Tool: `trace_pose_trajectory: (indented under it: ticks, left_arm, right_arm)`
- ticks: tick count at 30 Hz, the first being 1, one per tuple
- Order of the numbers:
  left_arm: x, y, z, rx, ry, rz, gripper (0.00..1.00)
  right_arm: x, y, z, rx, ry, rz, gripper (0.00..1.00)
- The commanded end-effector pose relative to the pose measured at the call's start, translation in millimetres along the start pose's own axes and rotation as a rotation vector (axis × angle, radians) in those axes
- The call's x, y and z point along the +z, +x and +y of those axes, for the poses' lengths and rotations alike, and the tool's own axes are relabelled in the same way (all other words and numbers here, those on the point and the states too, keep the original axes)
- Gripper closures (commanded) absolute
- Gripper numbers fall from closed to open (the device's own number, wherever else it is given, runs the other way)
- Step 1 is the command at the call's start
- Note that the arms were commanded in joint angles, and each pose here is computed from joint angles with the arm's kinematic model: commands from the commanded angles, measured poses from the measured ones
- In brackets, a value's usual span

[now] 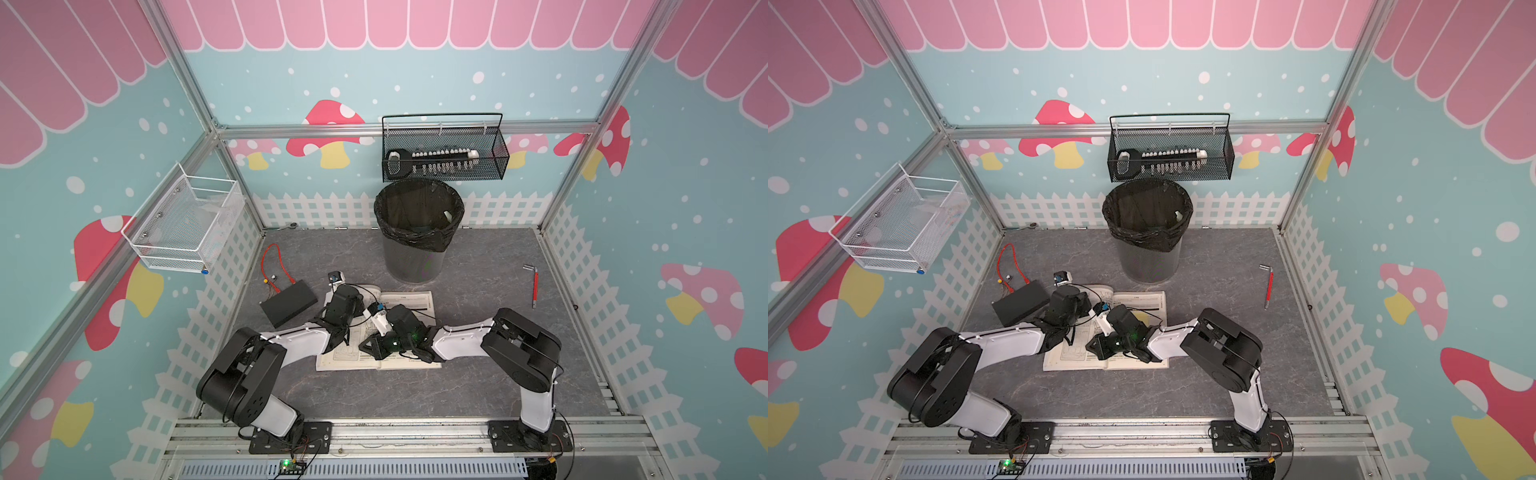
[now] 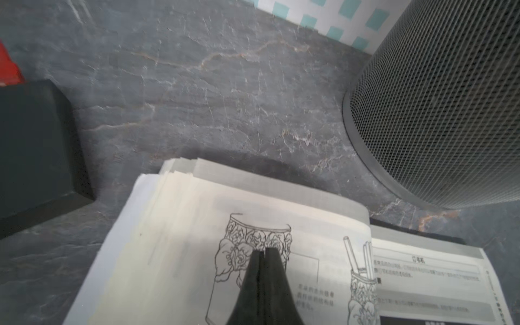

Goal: Peel off the used sticky note
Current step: Turn the page of the book at the center of the board, then tear off the note from the book.

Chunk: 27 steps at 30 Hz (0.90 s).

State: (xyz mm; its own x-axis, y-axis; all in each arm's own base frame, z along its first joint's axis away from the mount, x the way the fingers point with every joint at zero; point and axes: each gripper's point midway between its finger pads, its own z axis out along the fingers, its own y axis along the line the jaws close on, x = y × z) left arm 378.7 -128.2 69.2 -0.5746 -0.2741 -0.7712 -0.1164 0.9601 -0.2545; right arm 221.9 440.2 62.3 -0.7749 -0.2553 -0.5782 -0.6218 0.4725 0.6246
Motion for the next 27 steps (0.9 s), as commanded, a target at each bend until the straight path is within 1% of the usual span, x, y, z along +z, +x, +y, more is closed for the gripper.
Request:
trace_pose_trajectory:
  ticks: [1,3,6,8,11,13,15,20,27]
  left_arm:
    - [7,9,-4,0.001,0.01,0.054,1.0]
    - [8,15,0,0.006,-0.003,0.069,1.0]
    - [7,20,4,0.009,-0.013,0.08,1.0]
    - [5,20,5,0.009,-0.012,0.078,1.0]
    - [1,18,7,0.009,-0.017,0.069,1.0]
    - [-2,16,9,0.012,-0.022,0.064,1.0]
    - [-4,15,9,0.012,-0.022,0.059,1.0]
    - [-7,15,9,0.006,-0.015,0.06,1.0]
    - [-5,20,10,0.003,-0.017,0.068,1.0]
  right_arm:
    - [-12,1,6,-0.026,0.014,0.005,0.86]
    - [-19,-3,6,-0.029,0.042,-0.011,0.85]
    - [-35,-9,-3,-0.031,0.138,-0.028,0.76]
    - [-50,-11,-13,-0.027,0.225,-0.042,0.67]
    - [-78,-15,-31,-0.014,0.352,-0.071,0.47]
    - [-95,-15,-44,0.009,0.39,-0.085,0.36]
    - [-104,-12,-56,0.036,0.396,-0.085,0.28]
    - [-110,-1,-83,0.108,0.388,-0.059,0.21]
    - [-108,0,-107,0.17,0.404,-0.065,0.21]
